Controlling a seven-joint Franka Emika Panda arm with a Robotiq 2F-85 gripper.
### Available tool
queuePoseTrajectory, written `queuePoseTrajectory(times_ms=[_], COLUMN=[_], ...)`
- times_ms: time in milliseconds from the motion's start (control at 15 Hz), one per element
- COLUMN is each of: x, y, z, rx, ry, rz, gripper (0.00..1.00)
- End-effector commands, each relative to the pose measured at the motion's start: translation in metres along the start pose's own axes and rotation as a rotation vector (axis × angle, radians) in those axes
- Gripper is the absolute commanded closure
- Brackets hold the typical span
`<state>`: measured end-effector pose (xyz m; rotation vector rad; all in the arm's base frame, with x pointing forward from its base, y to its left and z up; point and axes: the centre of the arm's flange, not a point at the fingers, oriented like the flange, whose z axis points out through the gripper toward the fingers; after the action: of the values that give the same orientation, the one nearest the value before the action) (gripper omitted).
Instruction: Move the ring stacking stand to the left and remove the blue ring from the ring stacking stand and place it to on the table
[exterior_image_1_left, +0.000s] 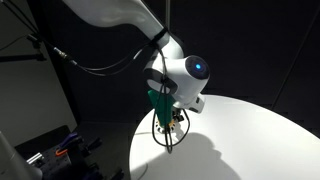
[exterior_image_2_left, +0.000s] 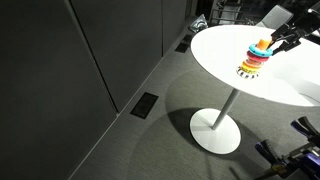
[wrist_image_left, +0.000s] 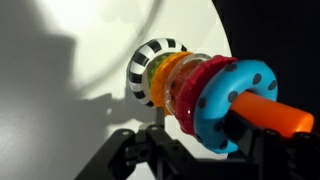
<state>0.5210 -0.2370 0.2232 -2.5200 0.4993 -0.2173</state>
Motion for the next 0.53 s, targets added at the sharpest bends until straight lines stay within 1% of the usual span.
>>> queuePoseTrajectory(times_ms=[0,133,267,333,400,467], x=[0.0064,0.007,0.0065,0.0066,0.0064,0.006], y=[0.0067,0.006,0.0075,0.0085,0.0095,0.0097], z=[0.001,0.001,0.0036,0.0053,0.0068,0.0074], rx=[0.036,0.051,0.057,0.06,0.062,0.063], ry=[0.007,0.01,0.012,0.012,0.009,0.009], rz=[-0.014,-0.014,-0.016,-0.013,-0.014,-0.014], gripper=[0.54,0.54,0.5,0.58,0.75,0.77])
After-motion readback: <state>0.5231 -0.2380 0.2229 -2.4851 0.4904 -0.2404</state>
